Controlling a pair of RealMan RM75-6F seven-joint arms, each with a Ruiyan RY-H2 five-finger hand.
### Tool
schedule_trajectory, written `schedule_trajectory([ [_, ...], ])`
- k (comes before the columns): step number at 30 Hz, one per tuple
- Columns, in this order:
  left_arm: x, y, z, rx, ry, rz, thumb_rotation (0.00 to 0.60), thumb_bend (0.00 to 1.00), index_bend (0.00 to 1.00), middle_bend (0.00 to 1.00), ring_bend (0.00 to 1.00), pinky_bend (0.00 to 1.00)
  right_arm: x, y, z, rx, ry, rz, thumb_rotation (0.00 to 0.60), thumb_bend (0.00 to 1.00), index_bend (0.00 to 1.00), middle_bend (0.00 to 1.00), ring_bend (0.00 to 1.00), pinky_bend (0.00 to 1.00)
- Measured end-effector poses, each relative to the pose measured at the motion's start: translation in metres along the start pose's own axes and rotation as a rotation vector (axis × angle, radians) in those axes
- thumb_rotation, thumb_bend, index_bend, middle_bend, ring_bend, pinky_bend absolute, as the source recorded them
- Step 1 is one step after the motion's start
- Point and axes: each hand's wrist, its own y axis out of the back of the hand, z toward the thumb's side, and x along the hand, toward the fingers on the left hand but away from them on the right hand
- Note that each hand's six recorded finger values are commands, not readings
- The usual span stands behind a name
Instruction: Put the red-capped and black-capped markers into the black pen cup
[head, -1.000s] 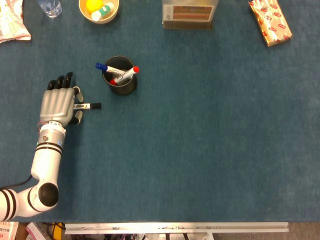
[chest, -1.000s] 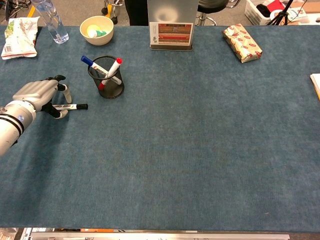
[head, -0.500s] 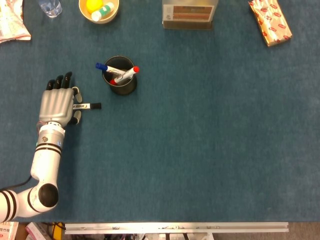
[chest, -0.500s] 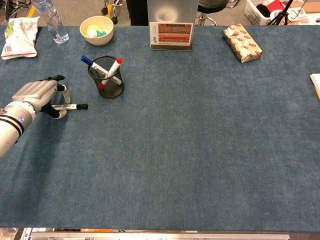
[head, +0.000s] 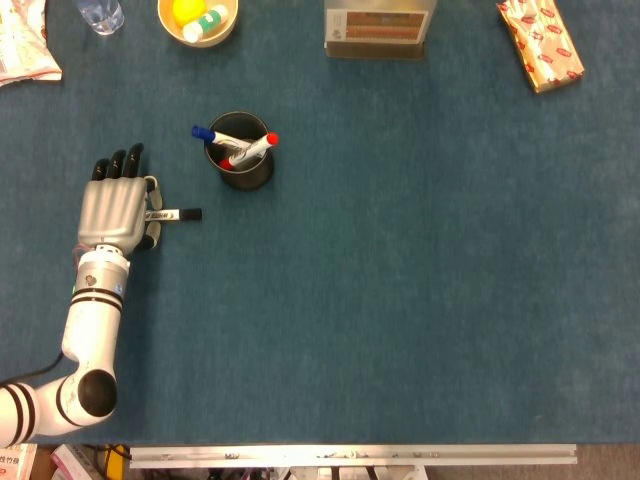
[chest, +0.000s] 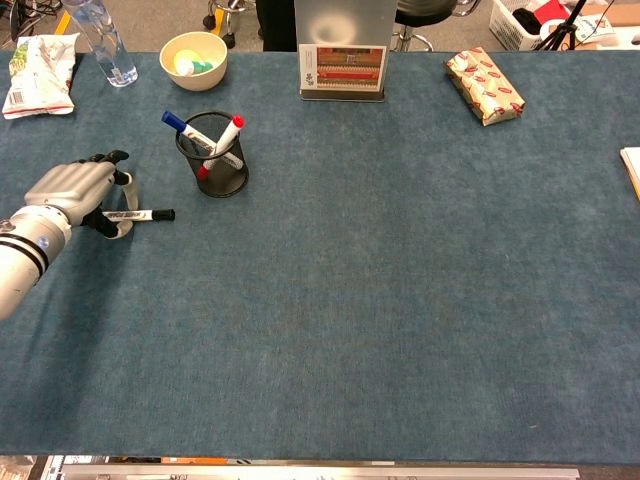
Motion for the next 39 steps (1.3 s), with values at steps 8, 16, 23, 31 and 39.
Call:
schedule_trajectory([
  [8, -0.0002, -0.0014, -0.0015, 0.01, 0.002, 0.002, 0.6, 0.34, 0.51, 0.0, 0.0, 0.08, 0.0, 0.0001, 0.0, 0.0, 0.0, 0.0, 0.6, 0.0, 0.24, 0.26, 0.17, 0.41],
  [16, -0.0002, -0.0037, -0.0013, 0.017, -0.001, -0.004, 0.6, 0.34, 0.5, 0.0, 0.0, 0.08, -0.0001, 0.0001, -0.0001, 0.0, 0.0, 0.0, 0.6, 0.0, 0.24, 0.26, 0.17, 0.41],
  [23, -0.0001, -0.0036, -0.0008, 0.012, 0.0, 0.006, 0.6, 0.34, 0.55, 0.0, 0.0, 0.08, 0.0, 0.0003, -0.0001, -0.001, -0.001, 0.0, 0.6, 0.0, 0.24, 0.26, 0.17, 0.41],
  [31, -0.0009, -0.0013, 0.0007, 0.005, -0.006, 0.028, 0.6, 0.34, 0.62, 0.0, 0.0, 0.08, -0.0002, 0.0, -0.0004, 0.001, -0.002, 0.001, 0.6, 0.0, 0.24, 0.26, 0.17, 0.41],
  [39, -0.0064, 0.0041, 0.0051, -0.031, -0.021, 0.043, 0.6, 0.34, 0.64, 0.0, 0.0, 0.08, -0.0002, 0.0002, -0.0005, -0.001, -0.002, 0.001, 0.6, 0.0, 0.24, 0.26, 0.17, 0.41],
])
